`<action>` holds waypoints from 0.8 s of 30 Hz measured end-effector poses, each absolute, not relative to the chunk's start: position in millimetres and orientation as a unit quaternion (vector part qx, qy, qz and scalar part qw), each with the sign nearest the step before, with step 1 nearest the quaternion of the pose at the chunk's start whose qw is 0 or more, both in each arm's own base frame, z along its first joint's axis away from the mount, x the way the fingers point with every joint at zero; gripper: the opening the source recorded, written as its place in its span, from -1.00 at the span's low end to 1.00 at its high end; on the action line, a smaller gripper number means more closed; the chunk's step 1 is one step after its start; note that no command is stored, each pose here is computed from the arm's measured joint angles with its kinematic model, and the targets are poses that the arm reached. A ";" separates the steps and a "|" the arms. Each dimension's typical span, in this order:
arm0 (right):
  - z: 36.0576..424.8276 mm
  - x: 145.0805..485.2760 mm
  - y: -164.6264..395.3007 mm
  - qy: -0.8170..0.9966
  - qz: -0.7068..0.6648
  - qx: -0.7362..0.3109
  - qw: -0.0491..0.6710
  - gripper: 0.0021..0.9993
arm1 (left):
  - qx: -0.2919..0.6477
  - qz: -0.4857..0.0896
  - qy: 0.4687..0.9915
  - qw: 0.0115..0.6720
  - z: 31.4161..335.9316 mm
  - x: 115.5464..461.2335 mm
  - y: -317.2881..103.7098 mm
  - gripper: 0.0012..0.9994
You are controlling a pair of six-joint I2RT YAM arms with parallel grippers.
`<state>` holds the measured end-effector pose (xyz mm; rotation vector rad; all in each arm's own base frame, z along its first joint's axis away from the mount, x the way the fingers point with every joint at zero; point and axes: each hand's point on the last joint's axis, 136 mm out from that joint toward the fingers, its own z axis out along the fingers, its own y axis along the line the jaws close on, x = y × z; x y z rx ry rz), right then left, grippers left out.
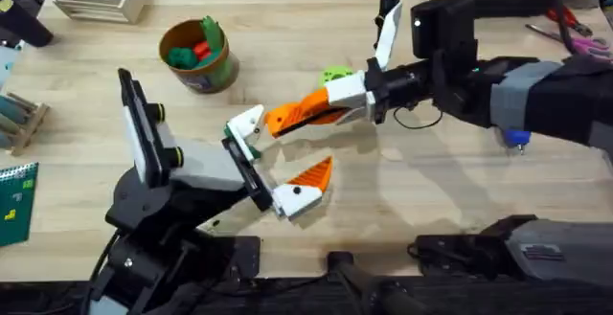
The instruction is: Pick up the gripper from the table and insert it into the empty holder that is missing its gripper. Then pick up a screw, insert it into the mounting hole, and use the screwdriver to tighten it. Finally, clean up the table by picking up the vegetable and placing it into the bucket.
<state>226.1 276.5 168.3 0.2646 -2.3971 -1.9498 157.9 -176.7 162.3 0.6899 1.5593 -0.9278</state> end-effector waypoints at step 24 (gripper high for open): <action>166.6 231.5 301.3 -0.758 -0.647 0.056 0.068 -0.97 | 0.280 -0.383 0.669 0.572 162.0 163.9 -172.6 0.98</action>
